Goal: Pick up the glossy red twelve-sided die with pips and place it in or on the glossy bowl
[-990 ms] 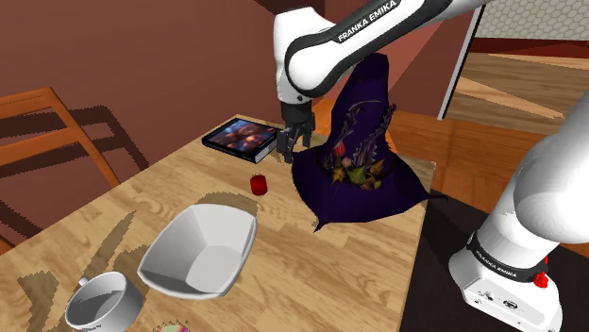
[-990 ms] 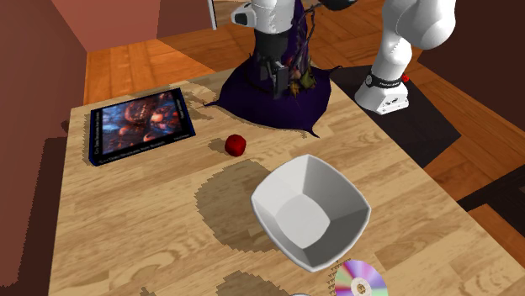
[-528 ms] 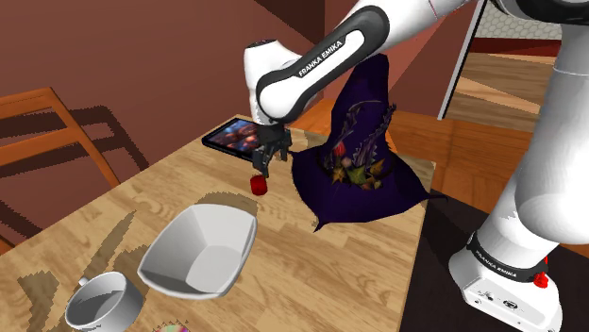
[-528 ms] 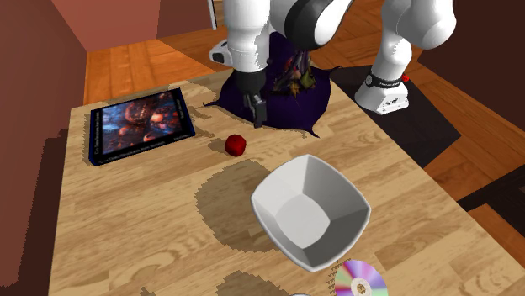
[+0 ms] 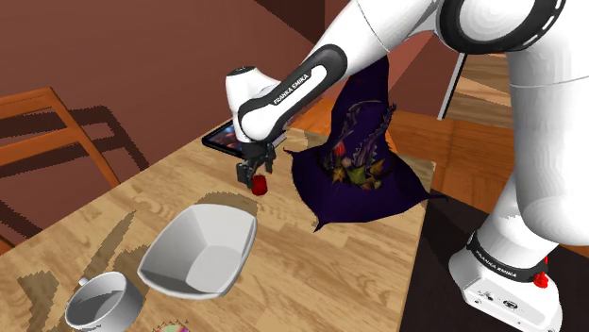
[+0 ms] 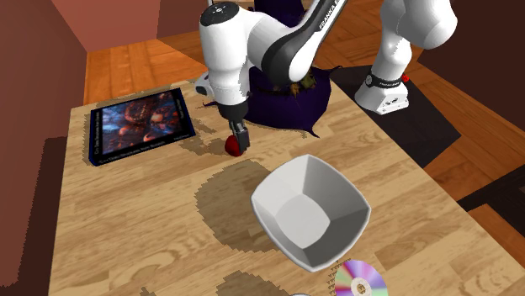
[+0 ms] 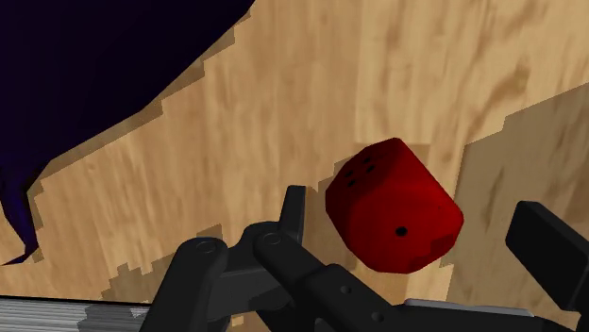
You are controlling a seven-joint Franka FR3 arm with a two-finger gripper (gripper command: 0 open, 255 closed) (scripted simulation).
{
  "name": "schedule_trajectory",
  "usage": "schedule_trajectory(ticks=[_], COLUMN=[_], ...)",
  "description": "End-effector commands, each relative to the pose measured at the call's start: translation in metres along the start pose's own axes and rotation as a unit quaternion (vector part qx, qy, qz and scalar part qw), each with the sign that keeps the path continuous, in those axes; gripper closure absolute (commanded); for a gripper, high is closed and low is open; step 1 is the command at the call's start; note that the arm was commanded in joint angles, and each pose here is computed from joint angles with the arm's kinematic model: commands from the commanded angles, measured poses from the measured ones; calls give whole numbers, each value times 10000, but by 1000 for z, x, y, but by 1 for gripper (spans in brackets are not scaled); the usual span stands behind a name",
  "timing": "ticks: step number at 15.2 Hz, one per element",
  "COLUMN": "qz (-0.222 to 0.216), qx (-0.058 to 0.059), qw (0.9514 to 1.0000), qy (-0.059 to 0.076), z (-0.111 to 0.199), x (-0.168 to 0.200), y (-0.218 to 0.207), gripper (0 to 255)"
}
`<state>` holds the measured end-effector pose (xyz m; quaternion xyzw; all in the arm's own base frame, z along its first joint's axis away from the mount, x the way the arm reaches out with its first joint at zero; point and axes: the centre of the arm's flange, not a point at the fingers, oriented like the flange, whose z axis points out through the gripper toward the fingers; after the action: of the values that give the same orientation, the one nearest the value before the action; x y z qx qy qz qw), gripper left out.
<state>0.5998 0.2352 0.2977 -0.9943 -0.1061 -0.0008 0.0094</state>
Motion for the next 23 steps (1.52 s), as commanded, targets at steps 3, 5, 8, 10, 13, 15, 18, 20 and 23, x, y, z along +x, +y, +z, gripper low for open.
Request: schedule_trajectory(ticks=[3, 5, 8, 10, 13, 15, 18, 20, 23], qz=[0, 0, 0, 0, 0, 0, -1, 0, 0], qx=[0, 0, 0, 0, 0, 0, 0, 0, 0], qw=[10000, 10000, 10000, 10000, 10000, 10000, 10000, 10000, 10000], qy=[2, 2, 2, 2, 2, 2, 2, 2, 2], z=[20, 28, 28, 28, 28, 28, 28, 28, 23], x=[1, 1, 1, 1, 1, 1, 1, 0, 1], y=[0, 0, 0, 0, 0, 0, 0, -1, 0], gripper=[0, 0, 0, 0, 255, 255, 255, 255, 255])
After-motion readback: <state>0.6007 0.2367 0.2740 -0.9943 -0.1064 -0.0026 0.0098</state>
